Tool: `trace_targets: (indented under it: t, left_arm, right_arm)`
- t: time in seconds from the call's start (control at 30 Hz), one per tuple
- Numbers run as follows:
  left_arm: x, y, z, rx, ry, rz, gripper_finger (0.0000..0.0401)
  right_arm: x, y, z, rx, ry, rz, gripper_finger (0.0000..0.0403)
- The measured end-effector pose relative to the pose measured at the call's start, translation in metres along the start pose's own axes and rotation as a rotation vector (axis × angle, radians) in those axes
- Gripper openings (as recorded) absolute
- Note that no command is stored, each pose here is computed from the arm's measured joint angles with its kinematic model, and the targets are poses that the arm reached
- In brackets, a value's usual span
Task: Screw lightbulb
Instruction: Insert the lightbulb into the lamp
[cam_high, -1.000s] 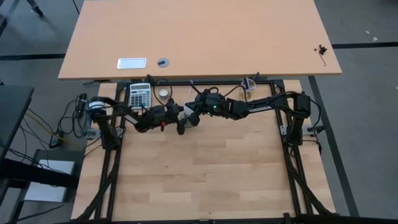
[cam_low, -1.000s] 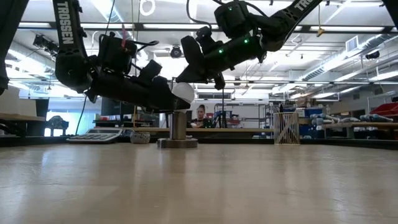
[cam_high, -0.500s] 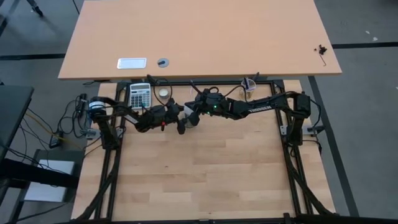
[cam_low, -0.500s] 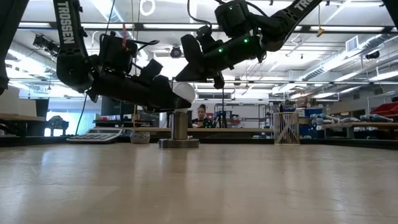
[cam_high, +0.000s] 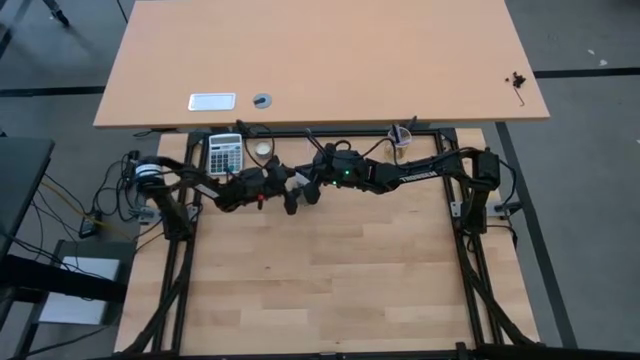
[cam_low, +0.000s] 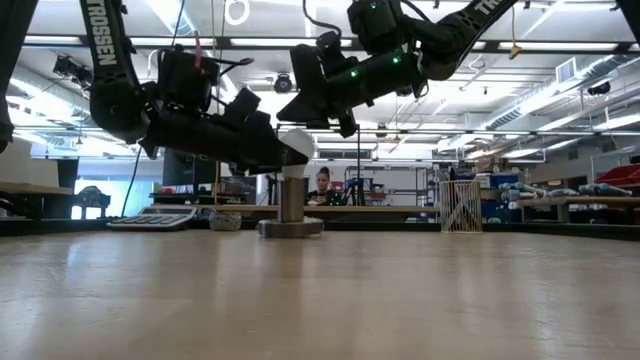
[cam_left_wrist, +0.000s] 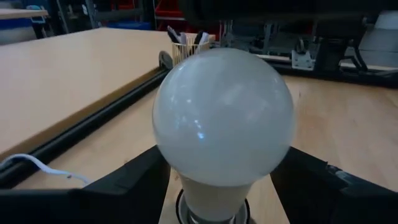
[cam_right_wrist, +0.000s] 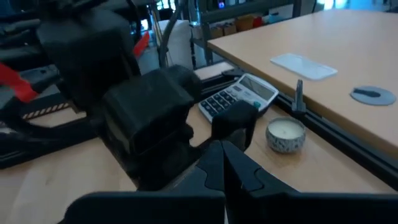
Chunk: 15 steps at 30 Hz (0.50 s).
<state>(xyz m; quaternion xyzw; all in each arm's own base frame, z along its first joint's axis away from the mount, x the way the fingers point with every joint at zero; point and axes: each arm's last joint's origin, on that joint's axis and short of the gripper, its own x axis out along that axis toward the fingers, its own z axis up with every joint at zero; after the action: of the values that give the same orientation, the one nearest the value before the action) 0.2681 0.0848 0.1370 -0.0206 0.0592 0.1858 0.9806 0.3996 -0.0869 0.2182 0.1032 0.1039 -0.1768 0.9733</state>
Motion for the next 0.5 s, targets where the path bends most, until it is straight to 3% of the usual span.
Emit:
trace_targets:
  t: [0.5]
  left_arm:
    - [-0.0033,0.0004,-0.0016,0.028,0.088,0.003,0.0264]
  right_arm:
    - [-0.0002,0.0001,-0.0014,-0.007,0.006,-0.039,0.0000]
